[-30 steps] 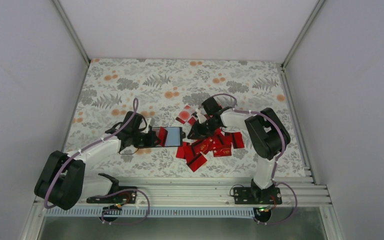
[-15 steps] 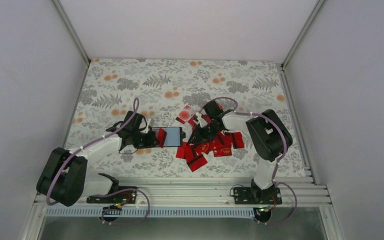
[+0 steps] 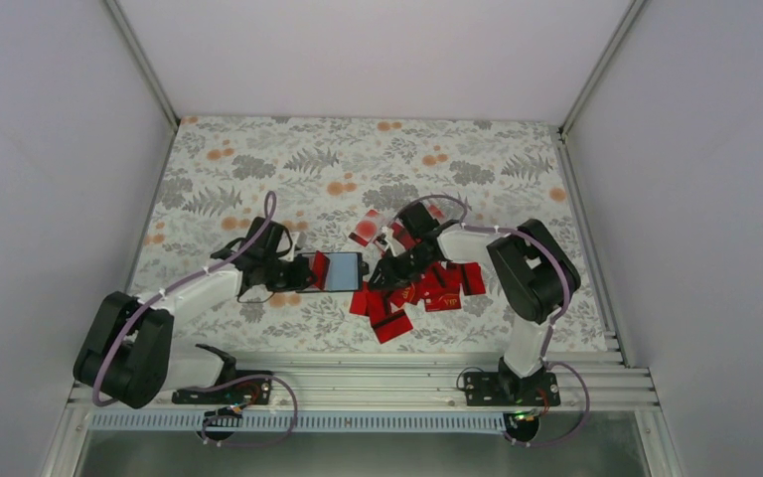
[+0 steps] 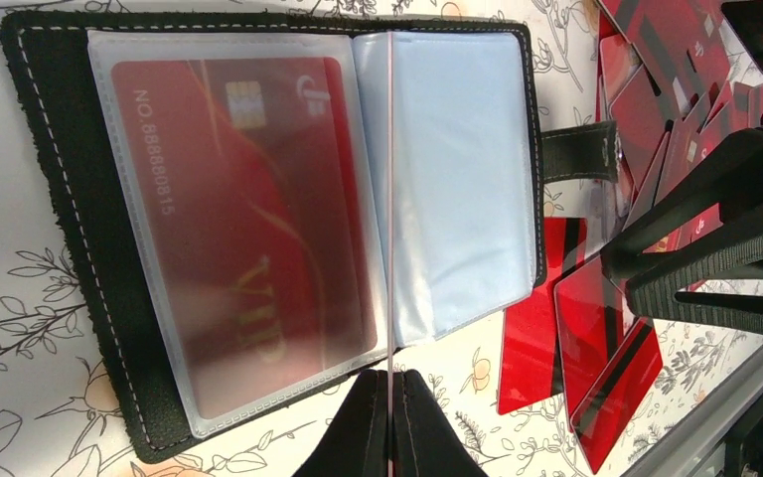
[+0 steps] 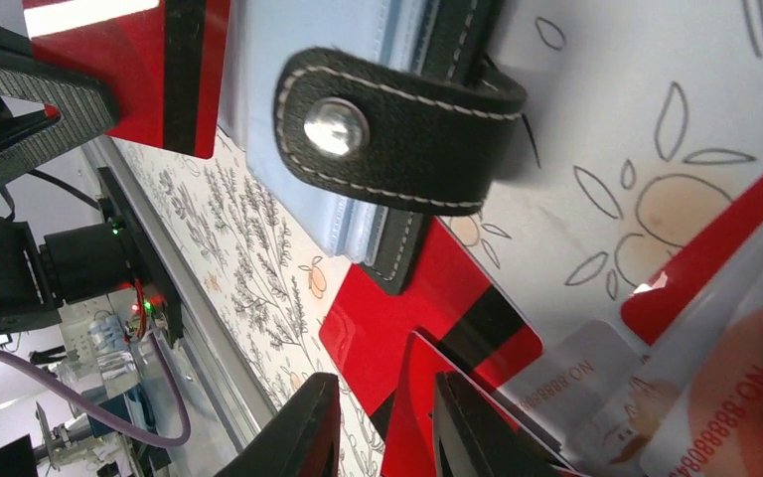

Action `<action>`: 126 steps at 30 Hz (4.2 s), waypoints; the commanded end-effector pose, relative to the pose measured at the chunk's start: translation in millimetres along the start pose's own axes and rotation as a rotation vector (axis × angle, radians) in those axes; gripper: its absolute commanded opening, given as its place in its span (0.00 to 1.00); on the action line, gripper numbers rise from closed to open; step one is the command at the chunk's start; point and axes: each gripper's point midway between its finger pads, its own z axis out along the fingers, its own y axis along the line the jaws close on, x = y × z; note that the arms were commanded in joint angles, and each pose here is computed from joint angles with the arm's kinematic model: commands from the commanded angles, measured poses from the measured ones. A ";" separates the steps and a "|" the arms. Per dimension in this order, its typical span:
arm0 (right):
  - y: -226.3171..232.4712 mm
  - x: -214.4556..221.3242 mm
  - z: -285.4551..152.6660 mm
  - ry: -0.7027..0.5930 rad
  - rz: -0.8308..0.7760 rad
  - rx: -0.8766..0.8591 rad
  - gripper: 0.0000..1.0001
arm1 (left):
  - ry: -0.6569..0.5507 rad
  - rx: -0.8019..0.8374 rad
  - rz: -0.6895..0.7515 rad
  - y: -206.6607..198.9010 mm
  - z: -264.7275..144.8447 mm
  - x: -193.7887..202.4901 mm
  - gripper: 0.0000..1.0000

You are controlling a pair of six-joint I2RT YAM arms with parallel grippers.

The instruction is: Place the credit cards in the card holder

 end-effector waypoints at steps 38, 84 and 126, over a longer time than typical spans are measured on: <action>-7.4 -33.9 25.3 -0.020 -0.002 0.003 0.23 | 0.068 0.079 0.040 -9.6 13.3 -0.2 0.02; -23.2 -28.9 30.5 0.013 0.016 0.058 0.23 | 0.008 0.229 -0.057 -8.6 34.8 4.7 0.02; -34.1 -20.5 38.6 0.041 0.033 0.067 0.21 | -0.070 0.313 -0.137 -3.4 35.4 8.3 0.03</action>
